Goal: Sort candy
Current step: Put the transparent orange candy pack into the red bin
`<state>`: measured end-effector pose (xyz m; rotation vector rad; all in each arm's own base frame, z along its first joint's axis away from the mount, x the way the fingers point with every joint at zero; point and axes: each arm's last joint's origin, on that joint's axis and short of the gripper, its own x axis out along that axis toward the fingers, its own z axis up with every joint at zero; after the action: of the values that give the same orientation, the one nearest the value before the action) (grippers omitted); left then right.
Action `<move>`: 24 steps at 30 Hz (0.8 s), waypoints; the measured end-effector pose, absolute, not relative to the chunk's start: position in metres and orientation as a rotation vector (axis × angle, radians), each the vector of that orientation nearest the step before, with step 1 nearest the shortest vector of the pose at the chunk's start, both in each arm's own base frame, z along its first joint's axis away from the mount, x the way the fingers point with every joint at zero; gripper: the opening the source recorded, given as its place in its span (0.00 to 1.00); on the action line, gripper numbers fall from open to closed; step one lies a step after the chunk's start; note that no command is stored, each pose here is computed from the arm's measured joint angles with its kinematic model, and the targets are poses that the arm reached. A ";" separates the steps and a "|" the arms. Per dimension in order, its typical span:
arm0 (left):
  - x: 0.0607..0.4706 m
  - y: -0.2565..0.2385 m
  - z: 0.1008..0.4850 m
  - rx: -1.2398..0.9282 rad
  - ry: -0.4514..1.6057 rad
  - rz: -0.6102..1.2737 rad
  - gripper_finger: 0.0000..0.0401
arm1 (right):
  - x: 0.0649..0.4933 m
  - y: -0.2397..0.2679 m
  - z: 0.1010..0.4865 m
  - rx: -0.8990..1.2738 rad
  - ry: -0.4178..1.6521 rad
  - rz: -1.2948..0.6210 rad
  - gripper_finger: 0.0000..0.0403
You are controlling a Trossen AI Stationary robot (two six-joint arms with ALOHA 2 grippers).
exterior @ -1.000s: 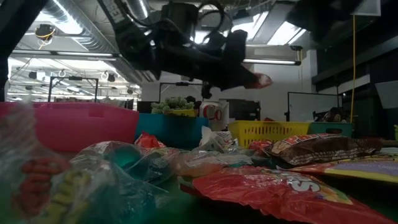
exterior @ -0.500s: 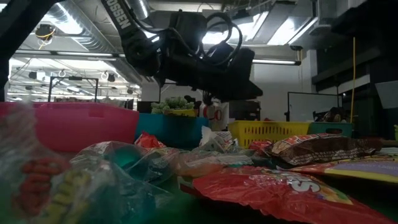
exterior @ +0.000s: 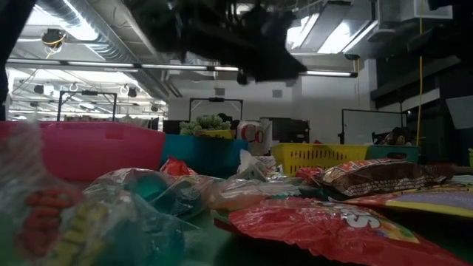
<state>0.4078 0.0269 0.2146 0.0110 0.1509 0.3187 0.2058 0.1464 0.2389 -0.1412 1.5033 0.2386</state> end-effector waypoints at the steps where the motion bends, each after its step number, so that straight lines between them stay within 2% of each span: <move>1: 0.403 0.024 0.224 0.005 0.164 0.310 0.31 | 0.206 0.146 0.239 -0.153 1.503 0.249 0.49; 11: 0.347 -0.020 0.288 -0.091 0.305 0.210 0.31 | 0.204 0.146 0.234 -0.209 1.508 0.292 0.49; 17: 0.331 -0.064 0.289 -0.085 0.385 0.088 0.31 | 0.183 0.161 0.223 -0.301 1.541 0.344 0.49; 24: 0.328 -0.096 0.282 -0.105 0.402 0.037 0.31 | 0.168 0.179 0.223 -0.476 1.426 0.326 0.49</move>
<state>0.3277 -0.0962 0.2816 -0.1047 0.4016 0.0372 0.1685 0.1787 0.2227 -0.4763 1.4264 0.3256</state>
